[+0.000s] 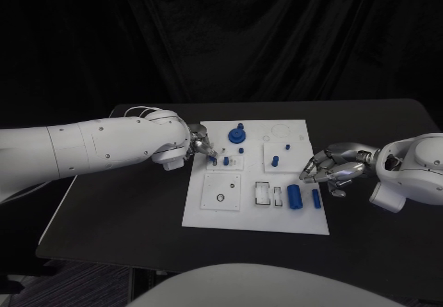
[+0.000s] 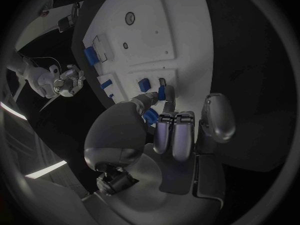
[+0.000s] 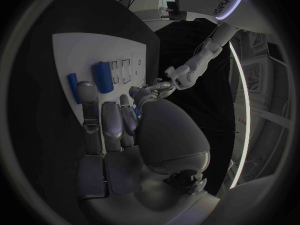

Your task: Assemble the parts on the task board

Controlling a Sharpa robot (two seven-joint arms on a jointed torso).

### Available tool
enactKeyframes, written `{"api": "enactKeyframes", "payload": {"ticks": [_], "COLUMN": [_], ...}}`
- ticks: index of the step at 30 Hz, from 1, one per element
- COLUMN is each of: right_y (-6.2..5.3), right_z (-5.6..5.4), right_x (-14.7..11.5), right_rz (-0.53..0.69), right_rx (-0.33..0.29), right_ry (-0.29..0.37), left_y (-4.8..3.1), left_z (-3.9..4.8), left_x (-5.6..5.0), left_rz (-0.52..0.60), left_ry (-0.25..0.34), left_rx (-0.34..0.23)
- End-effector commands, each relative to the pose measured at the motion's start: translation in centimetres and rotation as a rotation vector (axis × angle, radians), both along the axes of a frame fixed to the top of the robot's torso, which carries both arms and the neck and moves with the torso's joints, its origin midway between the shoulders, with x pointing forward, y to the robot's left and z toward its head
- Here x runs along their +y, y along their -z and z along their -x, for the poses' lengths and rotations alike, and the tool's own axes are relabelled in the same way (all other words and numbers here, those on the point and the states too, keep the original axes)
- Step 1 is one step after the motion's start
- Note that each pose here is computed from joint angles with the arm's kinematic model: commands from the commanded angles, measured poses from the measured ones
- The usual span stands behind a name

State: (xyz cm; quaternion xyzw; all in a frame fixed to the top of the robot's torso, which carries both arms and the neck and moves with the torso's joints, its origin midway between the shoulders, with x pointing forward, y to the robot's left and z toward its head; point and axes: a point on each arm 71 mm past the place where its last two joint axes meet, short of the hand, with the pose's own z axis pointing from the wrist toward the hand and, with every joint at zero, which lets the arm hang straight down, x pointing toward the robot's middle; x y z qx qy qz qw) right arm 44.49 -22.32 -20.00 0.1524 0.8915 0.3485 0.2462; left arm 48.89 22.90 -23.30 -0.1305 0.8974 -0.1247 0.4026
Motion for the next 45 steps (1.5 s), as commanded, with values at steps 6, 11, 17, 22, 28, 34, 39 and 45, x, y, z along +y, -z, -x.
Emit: {"api": "enactKeyframes", "payload": {"ticks": [6, 11, 17, 22, 28, 34, 39, 45], "right_y": [0.2, 0.2, 0.2, 0.2, 0.2, 0.3, 0.3, 0.4], "right_z": [0.1, 0.1, 0.1, 0.1, 0.1, 0.1, 0.2, 0.2], "right_x": [-0.1, -0.1, 0.0, 0.0, -0.1, 0.0, 0.0, 0.0], "right_rz": [0.009, 0.009, 0.009, 0.01, 0.012, 0.014, 0.016, 0.019], "right_rx": [0.013, 0.013, 0.015, 0.016, 0.018, 0.023, 0.026, 0.03], "right_ry": [0.002, 0.002, -0.002, -0.001, -0.002, -0.007, -0.009, -0.01], "left_y": [0.29, 0.55, 0.99, 1.25, 1.39, 1.48, 1.56, 1.68], "left_z": [-0.09, 0.01, 0.25, 0.5, 0.71, 0.83, 0.88, 0.98], "left_x": [-0.1, -0.1, -0.2, -0.2, -0.2, -0.1, -0.1, -0.1], "left_rz": [0.002, 0.002, 0.004, 0.002, 0.001, -0.001, -0.002, -0.003], "left_ry": [0.014, 0.016, 0.021, 0.025, 0.029, 0.031, 0.033, 0.034], "left_rx": [-0.013, -0.006, 0.004, 0.015, 0.024, 0.031, 0.034, 0.039]}}
